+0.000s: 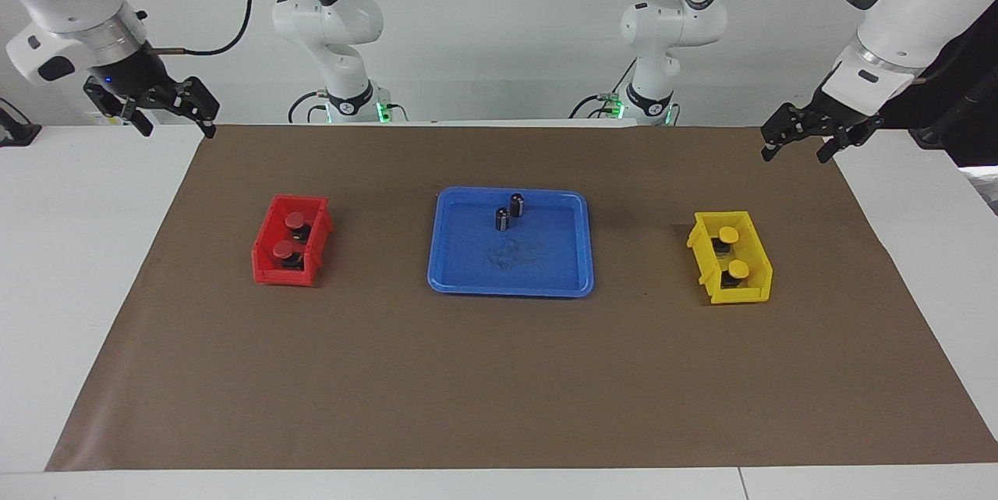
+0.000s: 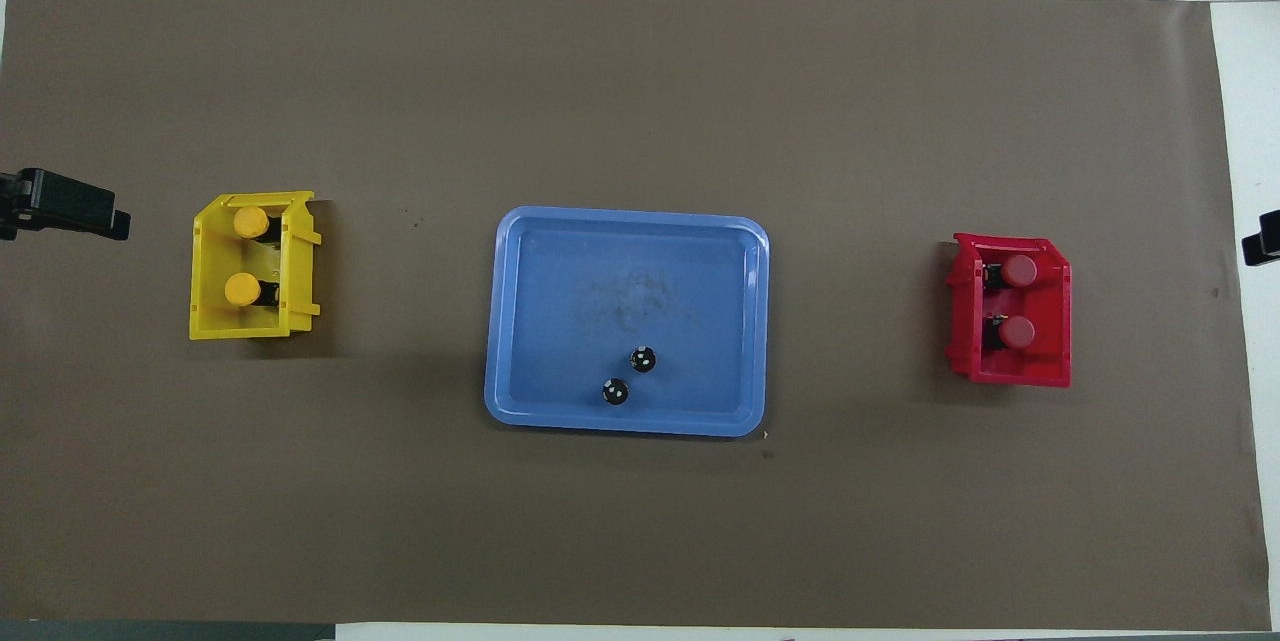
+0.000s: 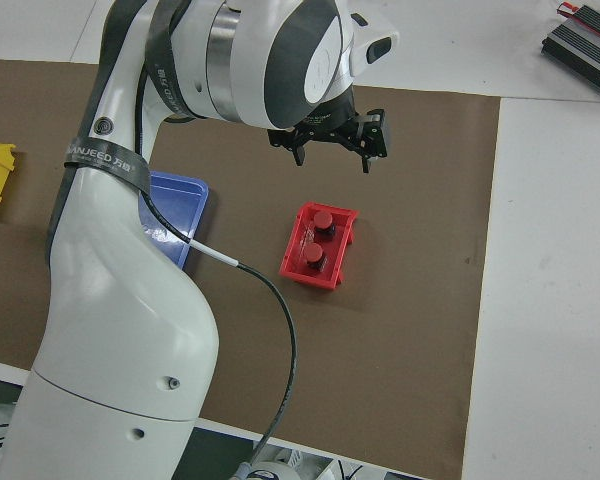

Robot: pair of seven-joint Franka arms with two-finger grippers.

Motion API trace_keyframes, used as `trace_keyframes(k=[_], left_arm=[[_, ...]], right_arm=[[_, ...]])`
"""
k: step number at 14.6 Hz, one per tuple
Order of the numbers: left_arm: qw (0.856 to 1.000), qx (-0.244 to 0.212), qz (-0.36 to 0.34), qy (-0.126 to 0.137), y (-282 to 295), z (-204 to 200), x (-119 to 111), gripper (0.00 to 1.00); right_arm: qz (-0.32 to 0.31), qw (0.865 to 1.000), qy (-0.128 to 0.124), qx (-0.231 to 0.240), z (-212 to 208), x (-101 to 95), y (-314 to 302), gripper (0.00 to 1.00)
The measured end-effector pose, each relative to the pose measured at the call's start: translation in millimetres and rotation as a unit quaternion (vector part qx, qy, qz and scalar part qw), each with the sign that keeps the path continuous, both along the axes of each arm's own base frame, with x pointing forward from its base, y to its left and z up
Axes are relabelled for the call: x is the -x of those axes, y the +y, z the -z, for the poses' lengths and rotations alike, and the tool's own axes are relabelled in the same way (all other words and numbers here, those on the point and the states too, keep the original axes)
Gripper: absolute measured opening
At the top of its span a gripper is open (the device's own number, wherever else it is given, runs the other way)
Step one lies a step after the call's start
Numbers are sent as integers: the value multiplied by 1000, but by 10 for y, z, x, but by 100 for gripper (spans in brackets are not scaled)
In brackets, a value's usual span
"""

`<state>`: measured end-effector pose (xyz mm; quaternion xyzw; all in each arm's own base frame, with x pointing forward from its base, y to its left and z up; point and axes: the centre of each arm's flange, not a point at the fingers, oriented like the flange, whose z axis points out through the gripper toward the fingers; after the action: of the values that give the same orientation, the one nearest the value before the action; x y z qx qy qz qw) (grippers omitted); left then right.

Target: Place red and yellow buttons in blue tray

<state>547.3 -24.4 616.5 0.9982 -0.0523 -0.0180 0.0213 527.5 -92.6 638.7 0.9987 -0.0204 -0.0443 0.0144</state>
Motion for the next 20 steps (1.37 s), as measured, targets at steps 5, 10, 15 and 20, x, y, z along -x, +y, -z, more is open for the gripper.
trace_keyframes(k=[5,10,15,20], left_arm=[[1000,0,0,0,0,1,0,100],[1000,0,0,0,0,1,0,100],[1000,0,0,0,0,1,0,100],[1000,0,0,0,0,1,0,100]], right_arm=[[0,1000,0,0,1,0,0,100],[1,1000,2,0,34,0,-10,100],[-2,1000,-22,1,43,-71,1,100],[-13,999,-50,-9,506,-278,228,100]])
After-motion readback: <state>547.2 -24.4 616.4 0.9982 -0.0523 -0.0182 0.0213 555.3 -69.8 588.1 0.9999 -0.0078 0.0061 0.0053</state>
